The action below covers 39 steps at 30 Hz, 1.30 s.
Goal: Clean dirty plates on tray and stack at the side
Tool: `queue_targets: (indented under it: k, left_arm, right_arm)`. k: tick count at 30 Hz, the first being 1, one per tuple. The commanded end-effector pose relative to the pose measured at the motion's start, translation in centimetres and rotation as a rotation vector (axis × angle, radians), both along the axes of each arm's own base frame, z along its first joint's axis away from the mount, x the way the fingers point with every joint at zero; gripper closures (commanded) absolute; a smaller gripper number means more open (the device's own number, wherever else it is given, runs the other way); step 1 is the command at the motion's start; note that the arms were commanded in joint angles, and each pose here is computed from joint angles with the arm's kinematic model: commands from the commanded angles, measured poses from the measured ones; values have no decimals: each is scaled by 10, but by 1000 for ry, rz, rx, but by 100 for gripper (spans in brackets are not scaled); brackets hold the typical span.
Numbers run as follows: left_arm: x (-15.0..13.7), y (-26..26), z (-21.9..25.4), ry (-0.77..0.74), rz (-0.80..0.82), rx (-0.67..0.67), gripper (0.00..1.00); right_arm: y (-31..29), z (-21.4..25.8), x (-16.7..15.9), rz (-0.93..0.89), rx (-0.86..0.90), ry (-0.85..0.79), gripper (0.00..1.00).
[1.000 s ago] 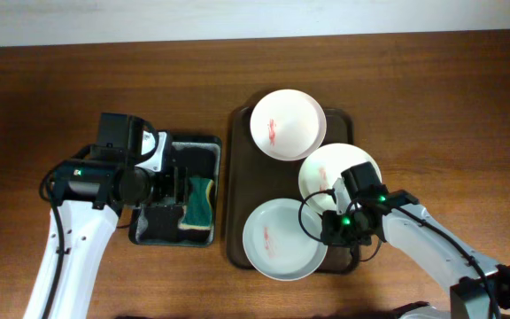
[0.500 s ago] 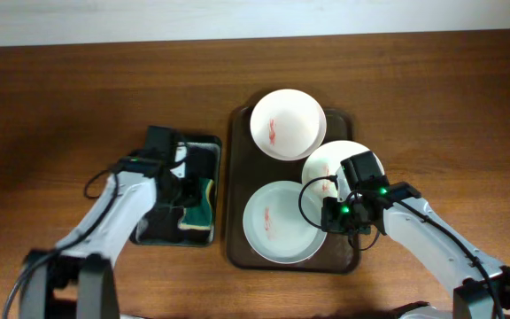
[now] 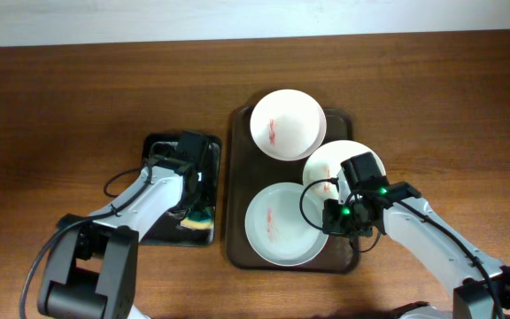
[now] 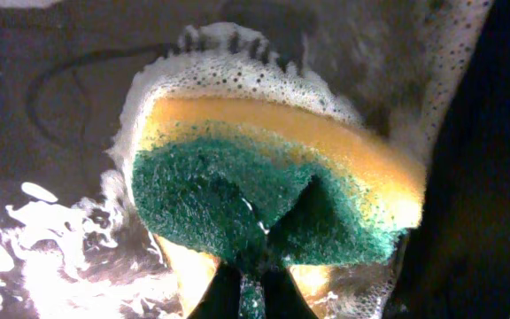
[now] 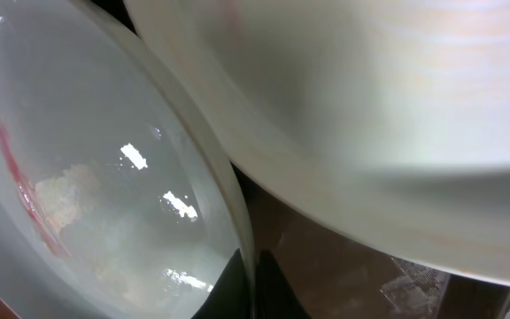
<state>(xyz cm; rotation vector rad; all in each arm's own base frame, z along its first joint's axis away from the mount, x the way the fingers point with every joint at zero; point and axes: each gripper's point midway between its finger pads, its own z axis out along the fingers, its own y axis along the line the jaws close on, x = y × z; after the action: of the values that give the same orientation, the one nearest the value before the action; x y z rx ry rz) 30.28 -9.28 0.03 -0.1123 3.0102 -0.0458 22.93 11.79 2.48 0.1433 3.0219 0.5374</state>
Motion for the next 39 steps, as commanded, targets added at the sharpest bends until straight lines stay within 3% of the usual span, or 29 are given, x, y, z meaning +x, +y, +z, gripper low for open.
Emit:
queue_targets:
  k: [1,3,5,6,7,12,16,17,21,24,28,34,39]
  left_arm:
    - [-13,8,-16,103,29,12,79]
    - [-4,15,9,92,59,6,39]
    - [0,22,24,79,84,1,22]
    - [0,22,25,80,84,1,21]
    - [-2,21,24,84,82,1,22]
    - [-15,4,3,78,22,-8,47]
    - [-27,8,-14,74,5,27,97]
    - [-27,10,-14,73,7,40,100]
    - [-10,16,19,40,4,52,100]
    - [13,6,84,-37,-38,21,100]
    - [12,-60,129,-74,-137,-245,100]
    - [-14,-126,100,-59,-187,-310,100]
    - [-41,-197,62,-30,-257,-446,100]
  right_arm:
    - [0,2,3,-1,-11,-4,96]
    - [0,2,3,-1,-11,-4,96]
    - [0,2,3,-1,-11,-5,96]
    - [0,2,3,-1,-11,-5,96]
    - [0,2,4,-1,-12,-6,96]
    - [-3,1,5,-5,-31,-15,96]
    - [-3,1,5,-5,-31,-14,96]
    - [-3,1,5,-6,-31,-14,96]
    - [-3,1,5,-5,-31,-14,96]
    - [-5,1,6,-13,-46,-17,96]
    - [-32,-4,14,-132,-190,-35,96]
    - [-27,-4,9,-135,-161,-10,96]
    - [-28,-5,8,-134,-163,-4,96]
